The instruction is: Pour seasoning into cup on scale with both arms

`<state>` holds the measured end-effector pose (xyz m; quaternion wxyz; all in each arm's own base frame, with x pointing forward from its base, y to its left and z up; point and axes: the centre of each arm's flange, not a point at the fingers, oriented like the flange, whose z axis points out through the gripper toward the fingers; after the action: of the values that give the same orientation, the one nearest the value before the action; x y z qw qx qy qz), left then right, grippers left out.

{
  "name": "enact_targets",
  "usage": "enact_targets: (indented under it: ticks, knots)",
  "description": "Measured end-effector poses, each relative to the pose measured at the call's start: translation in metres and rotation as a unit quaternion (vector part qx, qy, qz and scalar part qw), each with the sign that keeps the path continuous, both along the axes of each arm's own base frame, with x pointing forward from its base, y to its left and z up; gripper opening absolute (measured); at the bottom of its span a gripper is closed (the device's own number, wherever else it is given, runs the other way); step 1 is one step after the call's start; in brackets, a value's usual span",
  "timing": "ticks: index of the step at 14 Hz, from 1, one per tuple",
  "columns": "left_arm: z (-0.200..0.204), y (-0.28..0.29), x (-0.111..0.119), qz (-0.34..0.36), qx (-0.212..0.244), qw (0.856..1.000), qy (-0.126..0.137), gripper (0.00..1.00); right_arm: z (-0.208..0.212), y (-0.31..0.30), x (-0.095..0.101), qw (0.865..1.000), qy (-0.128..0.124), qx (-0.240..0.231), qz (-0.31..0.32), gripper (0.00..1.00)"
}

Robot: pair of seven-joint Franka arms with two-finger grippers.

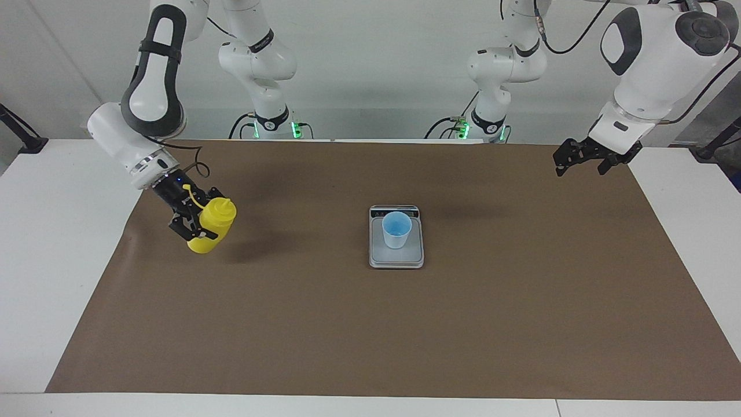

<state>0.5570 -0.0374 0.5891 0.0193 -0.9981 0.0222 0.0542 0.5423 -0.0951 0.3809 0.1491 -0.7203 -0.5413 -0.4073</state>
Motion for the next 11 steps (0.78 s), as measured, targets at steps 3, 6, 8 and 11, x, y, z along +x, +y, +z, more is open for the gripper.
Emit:
enact_targets:
  ticks: [3, 6, 8, 11]
  knots:
    - [0.000, 0.000, 0.000, 0.000, 0.000, 1.000, 0.000, 1.00, -0.019, 0.001, -0.002, 0.999, -0.002, 0.043, 0.009, 0.40]
    - [0.000, 0.000, 0.000, 0.000, 0.000, 1.000, 0.000, 1.00, -0.039, 0.004, -0.002, 0.996, 0.007, 0.091, 0.007, 0.40]
    - [0.000, 0.000, 0.000, 0.000, 0.000, 1.000, 0.000, 1.00, -0.063, 0.001, -0.005, 0.991, 0.014, 0.136, 0.008, 0.40]
    - [0.000, 0.000, 0.000, 0.000, 0.000, 1.000, 0.000, 1.00, -0.101, -0.014, -0.012, 0.984, 0.022, 0.176, 0.007, 0.40]
